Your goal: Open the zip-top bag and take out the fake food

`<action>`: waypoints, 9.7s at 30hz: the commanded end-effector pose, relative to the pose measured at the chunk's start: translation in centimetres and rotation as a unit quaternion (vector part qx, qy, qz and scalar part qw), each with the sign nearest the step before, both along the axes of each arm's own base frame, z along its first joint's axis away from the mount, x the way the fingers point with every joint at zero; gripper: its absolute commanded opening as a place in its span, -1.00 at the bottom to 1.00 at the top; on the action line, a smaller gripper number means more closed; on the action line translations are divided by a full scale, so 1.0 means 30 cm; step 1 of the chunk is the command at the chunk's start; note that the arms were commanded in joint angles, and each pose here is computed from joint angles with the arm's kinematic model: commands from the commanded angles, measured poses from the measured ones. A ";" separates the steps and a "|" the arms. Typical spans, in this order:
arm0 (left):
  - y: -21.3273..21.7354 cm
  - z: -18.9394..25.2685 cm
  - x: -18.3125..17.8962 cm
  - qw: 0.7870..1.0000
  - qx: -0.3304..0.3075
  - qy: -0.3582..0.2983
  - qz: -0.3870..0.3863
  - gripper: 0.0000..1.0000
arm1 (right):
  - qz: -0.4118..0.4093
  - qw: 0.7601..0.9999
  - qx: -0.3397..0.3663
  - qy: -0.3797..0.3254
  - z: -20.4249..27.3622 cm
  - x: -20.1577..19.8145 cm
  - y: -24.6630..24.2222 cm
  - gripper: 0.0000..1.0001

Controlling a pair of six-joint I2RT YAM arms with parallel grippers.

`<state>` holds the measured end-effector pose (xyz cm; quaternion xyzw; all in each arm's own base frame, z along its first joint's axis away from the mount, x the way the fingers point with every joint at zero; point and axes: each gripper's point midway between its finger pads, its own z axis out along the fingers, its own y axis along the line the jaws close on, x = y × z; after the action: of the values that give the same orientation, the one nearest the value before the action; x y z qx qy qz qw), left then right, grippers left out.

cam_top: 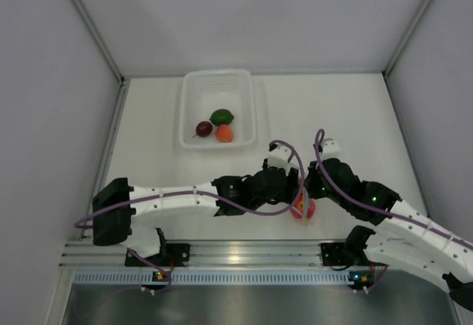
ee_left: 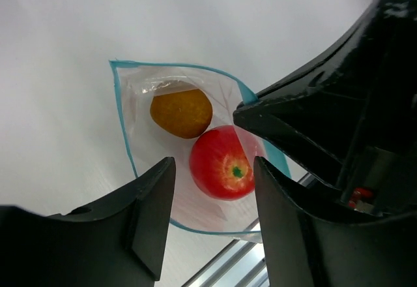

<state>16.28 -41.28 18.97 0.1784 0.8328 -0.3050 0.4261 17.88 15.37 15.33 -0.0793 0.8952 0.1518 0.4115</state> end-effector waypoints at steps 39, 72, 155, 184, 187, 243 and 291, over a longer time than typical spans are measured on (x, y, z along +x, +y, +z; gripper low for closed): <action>0.346 -0.263 0.247 0.958 0.127 0.001 0.257 -1.00 | 0.024 0.997 0.070 -0.039 0.174 0.037 0.091 -1.00; 0.218 0.030 0.153 0.982 0.116 -0.005 0.148 -1.00 | -0.025 0.993 0.116 0.006 -0.057 0.068 0.151 -1.00; 0.159 -0.588 0.281 0.955 0.251 0.098 0.124 -0.01 | -0.068 0.996 0.060 -0.020 -0.096 0.082 0.043 -1.00; -0.056 -0.297 0.223 0.992 0.088 0.078 0.035 -1.00 | -0.014 0.998 0.060 -0.030 0.009 0.096 0.180 -1.00; -0.054 -0.273 0.222 0.993 0.081 0.075 0.035 -1.00 | -0.021 0.998 0.046 -0.032 0.004 0.096 0.170 -1.00; 0.610 0.136 0.620 0.955 -0.041 0.013 0.292 -1.00 | -0.081 0.993 0.001 -0.086 0.059 0.113 0.096 -1.00; 0.628 0.167 0.842 0.963 -0.038 0.020 0.267 0.87 | -0.061 0.994 0.009 -0.085 0.052 0.123 0.130 -1.00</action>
<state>45.80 -18.22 21.22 -0.1094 0.8607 -0.1788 0.4640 20.91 19.01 15.22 -0.0546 0.8704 0.1084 0.4771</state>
